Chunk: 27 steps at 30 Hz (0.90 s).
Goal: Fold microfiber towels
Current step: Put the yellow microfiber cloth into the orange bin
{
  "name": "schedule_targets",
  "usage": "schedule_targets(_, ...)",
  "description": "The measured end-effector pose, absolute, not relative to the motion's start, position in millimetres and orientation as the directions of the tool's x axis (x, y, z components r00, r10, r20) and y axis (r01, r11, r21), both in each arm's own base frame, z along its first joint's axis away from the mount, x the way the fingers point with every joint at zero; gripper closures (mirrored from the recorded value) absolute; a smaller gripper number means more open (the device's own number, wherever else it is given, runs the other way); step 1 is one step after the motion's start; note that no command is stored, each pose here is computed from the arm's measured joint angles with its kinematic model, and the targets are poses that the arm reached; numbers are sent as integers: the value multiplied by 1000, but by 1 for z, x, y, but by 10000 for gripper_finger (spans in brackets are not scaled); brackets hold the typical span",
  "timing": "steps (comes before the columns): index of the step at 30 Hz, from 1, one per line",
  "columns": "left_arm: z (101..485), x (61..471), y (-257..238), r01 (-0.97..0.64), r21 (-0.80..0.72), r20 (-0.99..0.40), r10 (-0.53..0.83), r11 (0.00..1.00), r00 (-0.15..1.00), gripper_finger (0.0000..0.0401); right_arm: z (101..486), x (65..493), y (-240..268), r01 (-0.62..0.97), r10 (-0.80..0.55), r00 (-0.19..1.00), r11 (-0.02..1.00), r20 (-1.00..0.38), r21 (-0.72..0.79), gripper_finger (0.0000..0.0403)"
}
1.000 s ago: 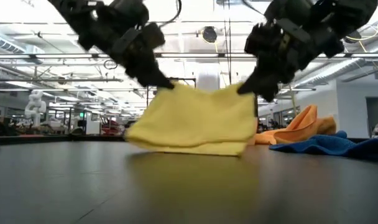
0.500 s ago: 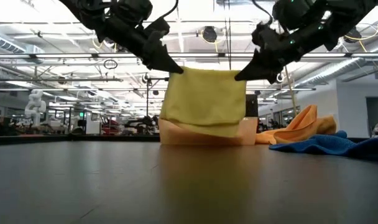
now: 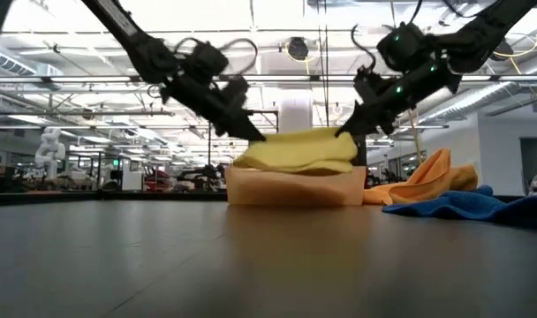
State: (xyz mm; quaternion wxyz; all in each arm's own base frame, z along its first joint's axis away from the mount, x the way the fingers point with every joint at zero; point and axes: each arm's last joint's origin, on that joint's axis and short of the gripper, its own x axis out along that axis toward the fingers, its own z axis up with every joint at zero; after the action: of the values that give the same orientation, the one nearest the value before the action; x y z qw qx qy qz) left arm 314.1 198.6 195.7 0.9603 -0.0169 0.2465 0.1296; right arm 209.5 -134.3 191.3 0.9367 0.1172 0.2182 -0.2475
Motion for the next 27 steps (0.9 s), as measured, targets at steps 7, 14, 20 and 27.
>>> schedule_targets(7,179,332,224,-337,90,-512,334,937,791,385,170,211,-159,565,-462,736,822,-496,74,403)
schedule_targets(14,175,334,238,-392,116,-524,391,913,756,386,155,218,-178,588,-480,703,807,-525,50,393)
schedule_targets(20,176,333,240,-403,141,-520,414,904,747,377,152,215,-184,612,-498,687,789,-529,52,348)
schedule_targets(27,179,333,239,-413,119,-516,411,903,751,265,175,209,-180,614,-519,712,787,-473,60,273)
